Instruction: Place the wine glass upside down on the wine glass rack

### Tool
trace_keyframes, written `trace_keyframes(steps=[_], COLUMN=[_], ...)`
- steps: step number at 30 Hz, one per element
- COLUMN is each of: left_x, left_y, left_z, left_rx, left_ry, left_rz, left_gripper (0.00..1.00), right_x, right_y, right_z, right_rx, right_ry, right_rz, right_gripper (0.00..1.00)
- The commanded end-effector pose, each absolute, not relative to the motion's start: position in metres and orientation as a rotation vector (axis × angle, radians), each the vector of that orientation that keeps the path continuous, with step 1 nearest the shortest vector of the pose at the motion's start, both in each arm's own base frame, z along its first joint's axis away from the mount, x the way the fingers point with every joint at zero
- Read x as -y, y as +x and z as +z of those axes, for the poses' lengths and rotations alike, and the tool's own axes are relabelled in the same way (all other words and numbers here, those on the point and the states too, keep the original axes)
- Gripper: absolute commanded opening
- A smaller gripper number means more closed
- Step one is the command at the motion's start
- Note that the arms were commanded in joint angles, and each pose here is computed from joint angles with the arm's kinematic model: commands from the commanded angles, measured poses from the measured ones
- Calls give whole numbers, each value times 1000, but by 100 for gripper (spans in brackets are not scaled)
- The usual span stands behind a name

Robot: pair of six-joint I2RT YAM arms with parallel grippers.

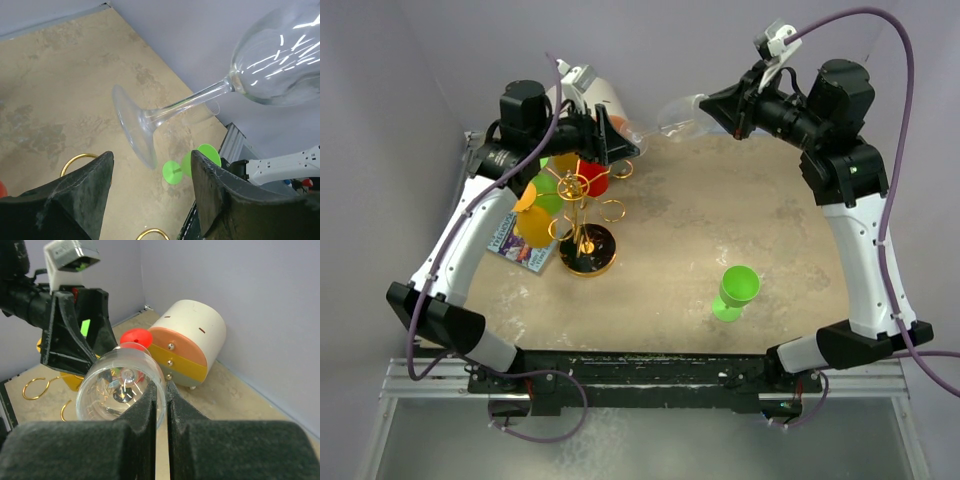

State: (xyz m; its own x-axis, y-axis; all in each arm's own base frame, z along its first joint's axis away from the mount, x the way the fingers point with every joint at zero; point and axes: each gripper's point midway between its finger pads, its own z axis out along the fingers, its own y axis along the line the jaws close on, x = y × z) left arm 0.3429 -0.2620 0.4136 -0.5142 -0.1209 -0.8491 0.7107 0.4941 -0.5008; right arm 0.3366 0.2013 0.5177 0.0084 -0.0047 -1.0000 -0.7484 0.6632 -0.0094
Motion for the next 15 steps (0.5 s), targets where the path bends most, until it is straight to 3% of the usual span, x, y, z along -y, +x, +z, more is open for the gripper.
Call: trace_keyframes(steps=[1,6,12,15], left_x=[275,278,278,278], left_y=[341,342,341,343], left_z=[429,429,430,430], left_rx=[-1759,-1754,-1732,-1728], left_ry=[499,488,498,500], left_rz=[-1200,-1223,-1219,-1215], left_gripper=[63,52,49,39], right_x=[-198,-195,-191,-190], right_y=[323,317,311,309], right_z=[562,565,562,561], right_rx=[-1308,-1298,-1296,-1296], right_ry=[-667,-667,-670,-672], right_rz=[616,603,583,581], right_gripper=[0,0,0,0])
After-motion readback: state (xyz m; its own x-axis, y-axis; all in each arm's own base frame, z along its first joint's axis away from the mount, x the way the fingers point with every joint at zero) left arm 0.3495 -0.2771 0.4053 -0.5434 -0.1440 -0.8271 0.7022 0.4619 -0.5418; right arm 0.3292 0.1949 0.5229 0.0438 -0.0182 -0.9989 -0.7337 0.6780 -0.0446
